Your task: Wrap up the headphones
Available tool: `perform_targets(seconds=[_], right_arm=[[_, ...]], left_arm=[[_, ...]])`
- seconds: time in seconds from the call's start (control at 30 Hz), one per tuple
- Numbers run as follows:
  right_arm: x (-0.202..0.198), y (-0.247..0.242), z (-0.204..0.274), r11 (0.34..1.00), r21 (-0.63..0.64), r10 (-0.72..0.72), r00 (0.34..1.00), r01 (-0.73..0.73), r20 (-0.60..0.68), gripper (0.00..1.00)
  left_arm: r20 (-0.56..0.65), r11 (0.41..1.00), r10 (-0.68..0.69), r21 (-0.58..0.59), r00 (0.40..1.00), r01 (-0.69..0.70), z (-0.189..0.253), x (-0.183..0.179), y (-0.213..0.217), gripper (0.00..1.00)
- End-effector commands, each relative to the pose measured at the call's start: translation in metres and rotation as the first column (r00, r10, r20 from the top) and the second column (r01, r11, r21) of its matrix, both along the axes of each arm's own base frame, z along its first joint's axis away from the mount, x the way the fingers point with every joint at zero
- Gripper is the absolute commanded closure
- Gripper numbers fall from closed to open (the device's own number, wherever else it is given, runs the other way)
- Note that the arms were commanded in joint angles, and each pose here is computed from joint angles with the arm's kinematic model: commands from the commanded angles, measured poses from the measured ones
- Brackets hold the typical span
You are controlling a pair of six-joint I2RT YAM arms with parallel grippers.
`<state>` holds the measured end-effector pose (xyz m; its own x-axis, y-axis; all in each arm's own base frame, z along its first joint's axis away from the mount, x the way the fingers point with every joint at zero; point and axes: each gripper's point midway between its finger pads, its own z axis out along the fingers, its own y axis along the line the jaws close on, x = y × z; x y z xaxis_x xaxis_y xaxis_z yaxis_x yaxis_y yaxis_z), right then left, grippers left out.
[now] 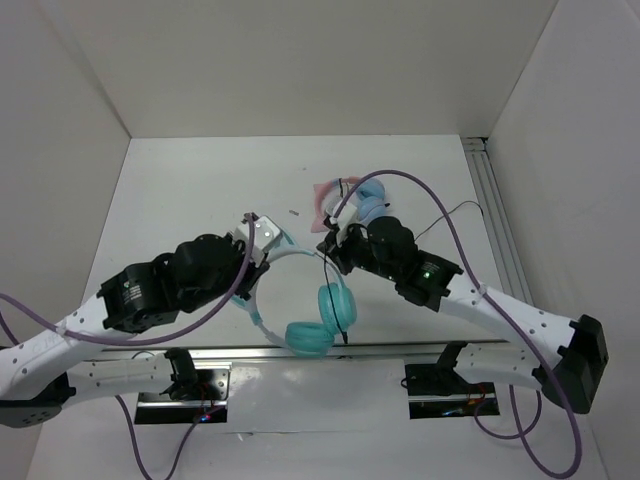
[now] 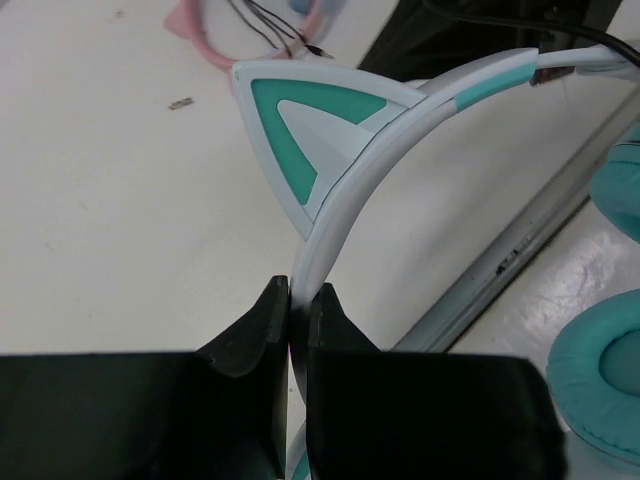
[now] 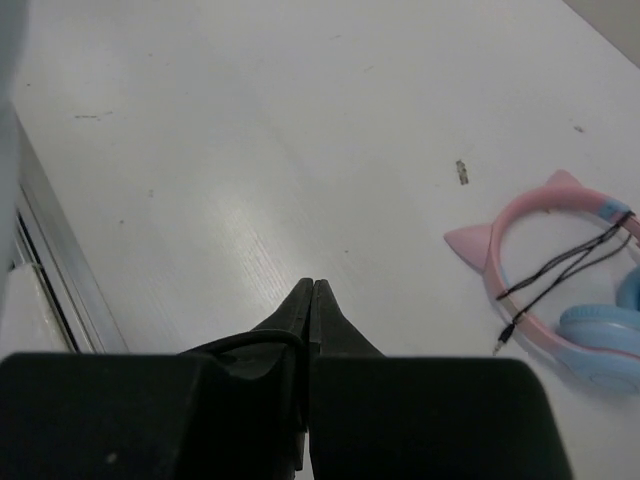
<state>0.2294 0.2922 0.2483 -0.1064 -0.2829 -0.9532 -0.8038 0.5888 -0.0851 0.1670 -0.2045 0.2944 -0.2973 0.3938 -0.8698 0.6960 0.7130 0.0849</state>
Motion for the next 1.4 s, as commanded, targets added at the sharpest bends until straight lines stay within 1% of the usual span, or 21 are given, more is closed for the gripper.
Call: perform_targets(seconds=[0.0, 0.07, 0.1, 0.13, 0.17, 0.2, 0.27, 0.33, 0.37, 0.43, 0.5, 0.63, 0.67, 0.77, 0.87, 0.9, 0.97, 1.07, 1.17, 1.23, 1.37], right_arm=[[0.007, 0.024, -0.002, 0.986, 0.089, 0.143, 0.99, -0.143, 0.002, 0.97], [0.013, 0.034, 0.003, 0.968, 0.137, 0.21, 0.978, -0.209, 0.008, 0.95], [0.017, 0.041, -0.006, 0.964, 0.142, 0.232, 0.972, -0.226, -0.026, 0.93], [0.022, 0.048, 0.004, 0.95, 0.187, 0.255, 0.967, -0.25, -0.005, 0.89], [0.028, 0.049, 0.001, 0.944, 0.203, 0.268, 0.963, -0.259, -0.016, 0.81], [0.025, 0.059, -0.006, 0.923, 0.222, 0.33, 0.943, -0.314, -0.039, 0.79], [0.034, 0.066, 0.003, 0.895, 0.291, 0.361, 0.932, -0.339, -0.023, 0.72], [0.032, 0.077, -0.011, 0.863, 0.324, 0.428, 0.901, -0.388, -0.062, 0.68], [0.038, 0.079, -0.002, 0.844, 0.365, 0.439, 0.897, -0.394, -0.045, 0.68], [0.041, 0.084, -0.017, 0.822, 0.391, 0.478, 0.875, -0.414, -0.079, 0.67], [0.045, 0.086, -0.022, 0.807, 0.424, 0.488, 0.868, -0.411, -0.088, 0.67], [0.048, 0.088, -0.066, 0.811, 0.444, 0.496, 0.85, -0.381, -0.177, 0.67], [0.046, 0.089, -0.082, 0.809, 0.448, 0.505, 0.841, -0.382, -0.196, 0.71], [0.039, 0.086, -0.114, 0.814, 0.465, 0.508, 0.815, -0.348, -0.279, 0.73], [0.038, 0.088, -0.126, 0.799, 0.502, 0.515, 0.808, -0.331, -0.287, 0.91], [0.039, 0.089, -0.13, 0.796, 0.509, 0.516, 0.806, -0.327, -0.29, 0.94], [0.032, 0.093, -0.146, 0.797, 0.514, 0.529, 0.778, -0.318, -0.34, 0.91], [0.026, 0.1, -0.152, 0.786, 0.528, 0.543, 0.769, -0.322, -0.339, 0.8], [0.02, 0.111, -0.155, 0.777, 0.54, 0.553, 0.759, -0.322, -0.343, 0.8], [0.02, 0.118, -0.16, 0.778, 0.543, 0.554, 0.753, -0.316, -0.356, 0.87], [0.015, 0.132, -0.164, 0.765, 0.566, 0.563, 0.746, -0.307, -0.356, 0.92]], left_arm=[[0.107, 0.946, 0.168, -0.298, 0.98, -0.129, 0.082, 0.015, 0.008, 1.0], [0.105, 0.912, 0.227, -0.372, 0.968, -0.174, 0.098, 0.016, 0.019, 1.0], [0.108, 0.898, 0.256, -0.395, 0.961, -0.195, 0.103, 0.017, 0.024, 1.0], [0.108, 0.883, 0.261, -0.429, 0.959, -0.192, 0.11, 0.016, 0.026, 1.0], [0.107, 0.87, 0.265, -0.456, 0.958, -0.19, 0.115, 0.015, 0.028, 1.0], [0.112, 0.859, 0.268, -0.478, 0.957, -0.184, 0.121, 0.014, 0.03, 1.0], [0.093, 0.845, 0.264, -0.503, 0.96, -0.183, 0.123, 0.011, 0.03, 1.0], [0.085, 0.828, 0.259, -0.532, 0.962, -0.176, 0.133, 0.008, 0.03, 1.0], [0.079, 0.822, 0.27, -0.538, 0.96, -0.188, 0.133, 0.009, 0.032, 1.0], [0.054, 0.786, 0.304, -0.579, 0.951, -0.218, 0.143, 0.01, 0.037, 1.0], [0.023, 0.742, 0.383, -0.603, 0.923, -0.293, 0.144, 0.017, 0.048, 1.0], [-0.027, 0.625, 0.519, -0.67, 0.855, -0.401, 0.164, 0.027, 0.073, 1.0], [-0.038, 0.602, 0.562, -0.666, 0.826, -0.44, 0.163, 0.031, 0.078, 1.0], [-0.076, 0.529, 0.645, -0.675, 0.761, -0.515, 0.165, 0.04, 0.087, 1.0], [-0.091, 0.504, 0.676, -0.668, 0.731, -0.548, 0.162, 0.044, 0.089, 1.0], [-0.097, 0.492, 0.683, -0.672, 0.724, -0.554, 0.163, 0.045, 0.091, 1.0], [-0.117, 0.455, 0.71, -0.677, 0.694, -0.579, 0.161, 0.046, 0.097, 1.0], [-0.119, 0.453, 0.718, -0.668, 0.686, -0.59, 0.154, 0.047, 0.095, 1.0], [-0.131, 0.438, 0.723, -0.672, 0.679, -0.597, 0.15, 0.045, 0.101, 1.0], [-0.15, 0.41, 0.735, -0.677, 0.661, -0.611, 0.146, 0.044, 0.106, 1.0], [-0.172, 0.366, 0.77, -0.67, 0.614, -0.646, 0.143, 0.042, 0.12, 1.0]])
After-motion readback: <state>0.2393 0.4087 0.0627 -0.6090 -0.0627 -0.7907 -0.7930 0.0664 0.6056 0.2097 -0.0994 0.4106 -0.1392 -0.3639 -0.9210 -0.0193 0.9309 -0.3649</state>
